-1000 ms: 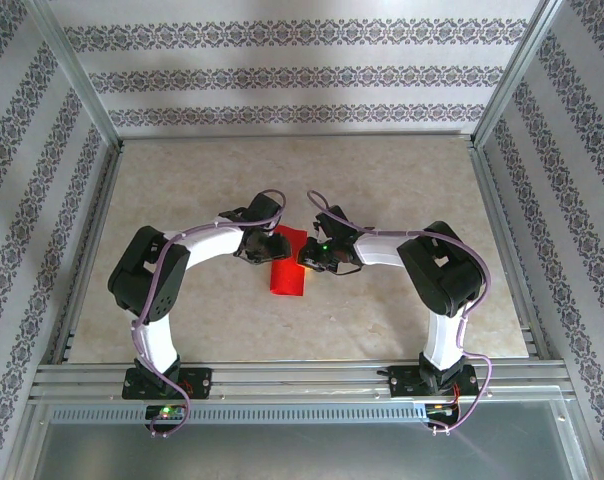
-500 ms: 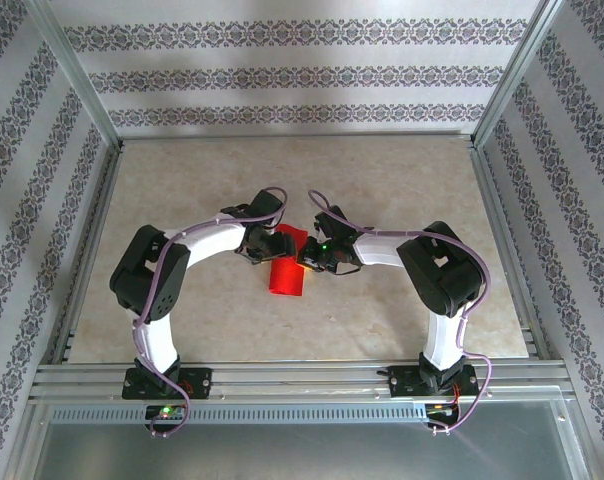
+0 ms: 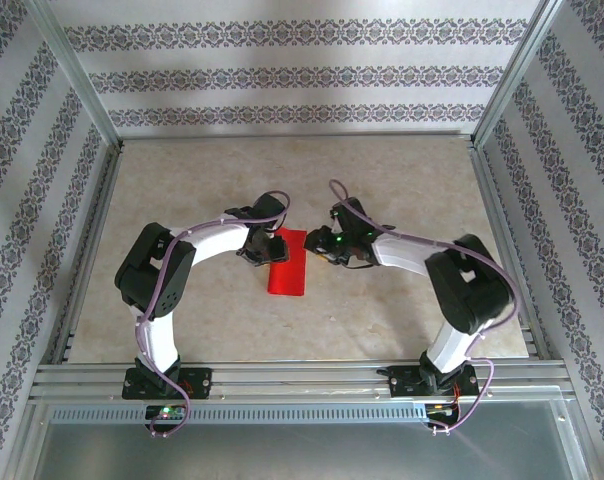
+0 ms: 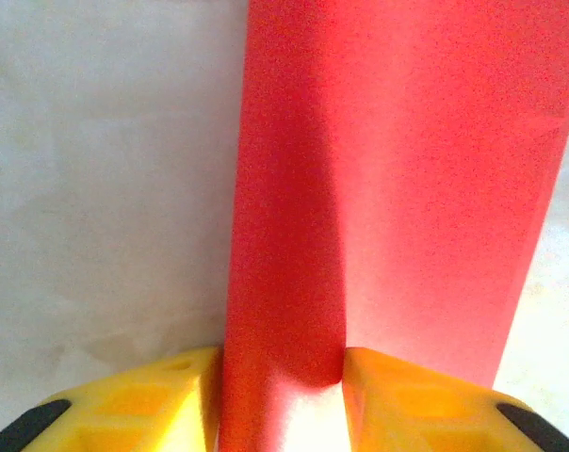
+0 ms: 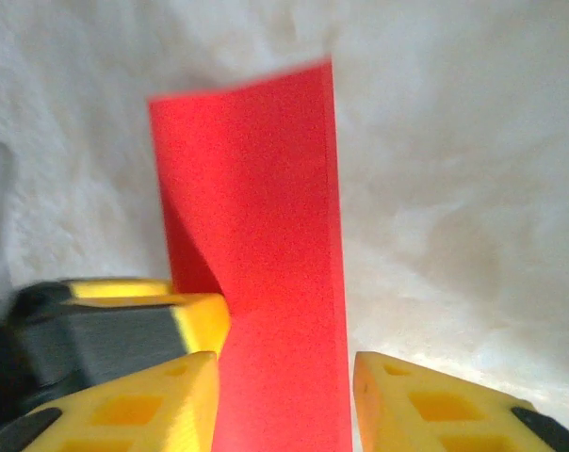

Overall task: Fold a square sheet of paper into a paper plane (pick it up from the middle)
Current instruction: First fold in half a square sheet of paper at the center of the table.

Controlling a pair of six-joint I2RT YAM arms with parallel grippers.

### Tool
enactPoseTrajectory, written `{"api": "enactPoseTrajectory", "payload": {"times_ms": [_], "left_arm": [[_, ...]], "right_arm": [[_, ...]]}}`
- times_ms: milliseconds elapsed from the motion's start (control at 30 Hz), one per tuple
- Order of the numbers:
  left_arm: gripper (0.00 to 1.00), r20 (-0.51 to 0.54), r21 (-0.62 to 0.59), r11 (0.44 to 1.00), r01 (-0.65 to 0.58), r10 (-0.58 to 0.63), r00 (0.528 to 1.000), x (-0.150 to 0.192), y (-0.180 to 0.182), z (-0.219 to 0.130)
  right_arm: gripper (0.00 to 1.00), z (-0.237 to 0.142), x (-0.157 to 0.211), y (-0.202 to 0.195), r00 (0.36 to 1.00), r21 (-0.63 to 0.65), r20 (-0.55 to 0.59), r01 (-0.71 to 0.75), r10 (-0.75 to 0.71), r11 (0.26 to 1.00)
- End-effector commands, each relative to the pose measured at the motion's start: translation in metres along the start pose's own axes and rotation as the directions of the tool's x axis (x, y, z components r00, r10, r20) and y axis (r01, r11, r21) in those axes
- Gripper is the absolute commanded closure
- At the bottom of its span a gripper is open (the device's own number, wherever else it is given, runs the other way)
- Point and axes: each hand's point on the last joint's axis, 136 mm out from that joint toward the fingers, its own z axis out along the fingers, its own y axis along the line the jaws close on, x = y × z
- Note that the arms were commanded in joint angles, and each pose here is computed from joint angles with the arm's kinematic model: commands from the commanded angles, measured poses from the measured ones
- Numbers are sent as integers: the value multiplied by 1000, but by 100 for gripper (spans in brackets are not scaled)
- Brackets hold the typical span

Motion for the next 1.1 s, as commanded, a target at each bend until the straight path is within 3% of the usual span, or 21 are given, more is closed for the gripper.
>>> {"api": "enactPoseTrajectory", "payload": {"times_ms": [0, 300, 500, 1067], "left_arm": [[63, -24, -129, 991, 20, -24, 999, 15, 31, 17], [63, -57, -129, 991, 42, -50, 997, 27, 38, 29], [57, -101, -116, 993, 17, -29, 994, 32, 37, 36], [55, -151, -110, 994, -3, -14, 988, 43, 40, 49]], "right_arm": [[54, -28, -18, -9, 992, 23, 113, 45, -47, 999], [46, -61, -23, -33, 977, 93, 190, 83, -100, 992], [46, -58, -21, -33, 981, 88, 174, 77, -91, 993], [46, -37, -11, -22, 990, 35, 98, 101, -104, 994]]}}
